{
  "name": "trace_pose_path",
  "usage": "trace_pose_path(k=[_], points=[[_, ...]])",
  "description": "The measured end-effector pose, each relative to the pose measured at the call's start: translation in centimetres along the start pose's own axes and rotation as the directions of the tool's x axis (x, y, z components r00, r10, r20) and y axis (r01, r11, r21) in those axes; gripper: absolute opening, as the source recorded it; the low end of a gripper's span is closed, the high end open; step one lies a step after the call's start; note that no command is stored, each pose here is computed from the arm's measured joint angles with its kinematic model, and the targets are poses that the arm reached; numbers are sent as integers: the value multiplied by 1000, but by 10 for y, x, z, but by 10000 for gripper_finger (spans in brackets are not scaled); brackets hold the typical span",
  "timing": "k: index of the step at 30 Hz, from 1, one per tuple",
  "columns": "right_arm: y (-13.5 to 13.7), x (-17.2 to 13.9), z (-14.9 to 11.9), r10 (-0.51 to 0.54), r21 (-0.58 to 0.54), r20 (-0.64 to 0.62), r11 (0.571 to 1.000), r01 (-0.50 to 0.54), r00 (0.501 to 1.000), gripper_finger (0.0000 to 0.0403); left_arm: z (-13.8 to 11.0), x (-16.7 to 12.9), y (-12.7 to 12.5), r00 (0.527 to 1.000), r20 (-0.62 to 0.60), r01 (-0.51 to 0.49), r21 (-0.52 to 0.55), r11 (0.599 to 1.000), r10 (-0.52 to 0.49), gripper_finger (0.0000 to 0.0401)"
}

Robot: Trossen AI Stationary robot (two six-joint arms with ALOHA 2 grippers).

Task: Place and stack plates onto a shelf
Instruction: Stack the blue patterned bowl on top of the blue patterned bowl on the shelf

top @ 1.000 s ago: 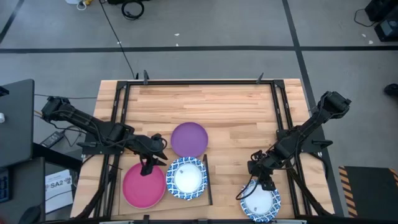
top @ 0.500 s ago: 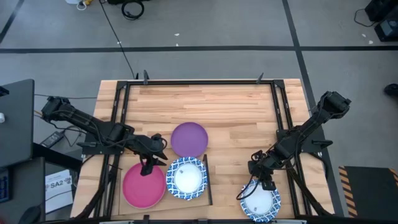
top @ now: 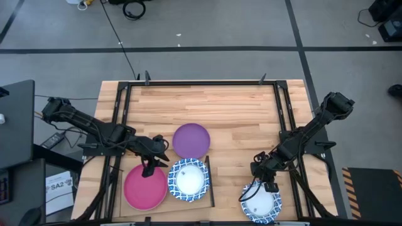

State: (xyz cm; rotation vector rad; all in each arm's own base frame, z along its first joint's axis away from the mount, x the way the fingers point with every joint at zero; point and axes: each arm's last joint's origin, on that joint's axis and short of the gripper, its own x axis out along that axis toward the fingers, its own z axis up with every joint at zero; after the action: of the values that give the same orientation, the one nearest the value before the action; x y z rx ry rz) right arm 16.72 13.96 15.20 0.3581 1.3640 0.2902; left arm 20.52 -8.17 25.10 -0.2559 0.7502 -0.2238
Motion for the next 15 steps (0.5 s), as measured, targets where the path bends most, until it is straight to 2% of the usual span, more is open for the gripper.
trace_pose_path(k=[8,15], points=[[1,0,1,8,-2,5,1000,-8,1000,14,0,0,0,1000,0,0,0,1000,0,130],[3,0,3,31,-9,32,999,-31,999,10,0,0,0,1000,0,0,0,1000,0,130]])
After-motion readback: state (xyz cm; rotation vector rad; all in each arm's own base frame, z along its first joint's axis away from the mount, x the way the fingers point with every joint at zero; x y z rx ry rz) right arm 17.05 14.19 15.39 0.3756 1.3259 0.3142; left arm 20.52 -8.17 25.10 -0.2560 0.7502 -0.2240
